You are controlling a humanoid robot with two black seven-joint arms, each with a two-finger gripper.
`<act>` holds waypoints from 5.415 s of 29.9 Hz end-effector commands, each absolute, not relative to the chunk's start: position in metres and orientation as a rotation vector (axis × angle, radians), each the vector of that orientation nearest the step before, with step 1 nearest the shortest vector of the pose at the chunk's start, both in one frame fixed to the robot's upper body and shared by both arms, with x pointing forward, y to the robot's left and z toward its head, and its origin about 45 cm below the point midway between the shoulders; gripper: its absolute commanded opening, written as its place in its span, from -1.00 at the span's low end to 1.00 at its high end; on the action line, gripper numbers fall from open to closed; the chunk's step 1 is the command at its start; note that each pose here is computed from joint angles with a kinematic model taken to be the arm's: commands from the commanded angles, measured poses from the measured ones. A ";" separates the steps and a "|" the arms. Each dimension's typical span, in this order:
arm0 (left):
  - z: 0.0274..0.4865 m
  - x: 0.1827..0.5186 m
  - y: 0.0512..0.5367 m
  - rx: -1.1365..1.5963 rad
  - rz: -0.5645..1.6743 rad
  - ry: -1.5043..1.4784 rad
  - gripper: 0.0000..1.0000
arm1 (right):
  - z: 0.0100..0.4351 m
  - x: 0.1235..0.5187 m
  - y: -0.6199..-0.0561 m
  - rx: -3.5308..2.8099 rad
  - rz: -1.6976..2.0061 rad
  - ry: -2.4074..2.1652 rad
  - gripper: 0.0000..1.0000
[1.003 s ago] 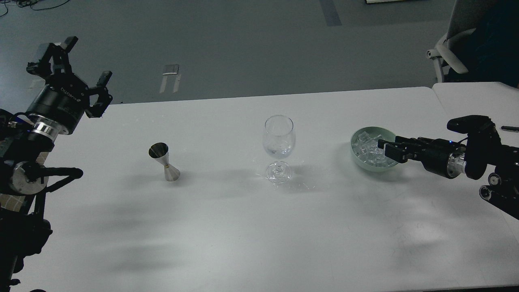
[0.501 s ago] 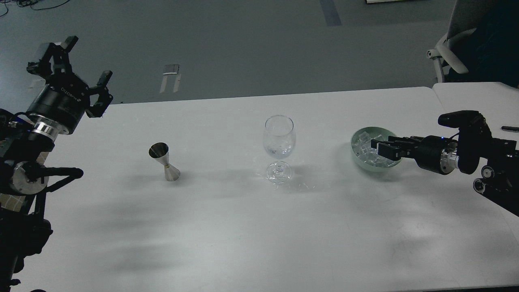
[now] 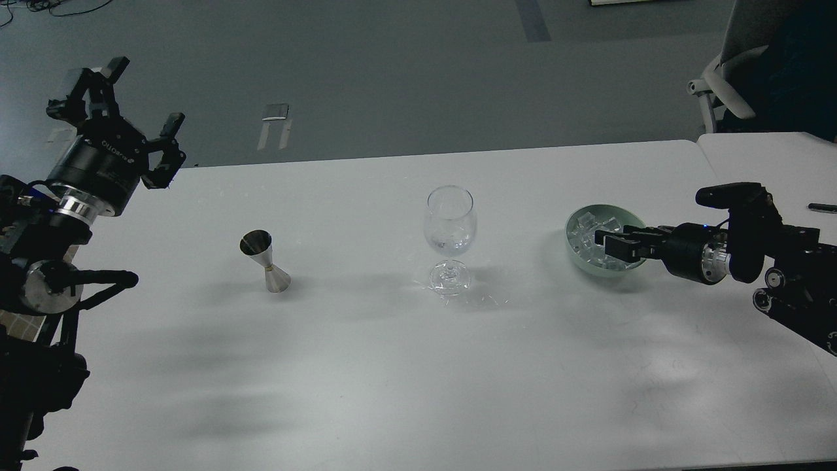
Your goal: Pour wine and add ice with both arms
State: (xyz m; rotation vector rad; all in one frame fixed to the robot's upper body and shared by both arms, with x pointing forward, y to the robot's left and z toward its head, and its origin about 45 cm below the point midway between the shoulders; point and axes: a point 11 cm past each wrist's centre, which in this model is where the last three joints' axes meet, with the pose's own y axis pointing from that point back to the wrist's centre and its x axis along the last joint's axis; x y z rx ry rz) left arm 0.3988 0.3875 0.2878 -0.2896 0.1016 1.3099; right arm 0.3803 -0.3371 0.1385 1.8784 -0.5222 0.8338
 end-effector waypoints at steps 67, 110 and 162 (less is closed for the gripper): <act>0.288 0.397 0.386 -0.298 1.307 0.097 0.96 | 0.258 0.387 -0.341 1.897 0.988 -0.583 -0.44; 0.285 0.396 0.385 -0.284 1.306 0.097 0.96 | 0.330 0.399 -0.121 1.879 1.285 0.150 -0.35; 0.291 0.409 0.414 -0.256 1.312 0.103 0.96 | 0.353 0.504 -0.186 2.827 0.341 -1.442 0.97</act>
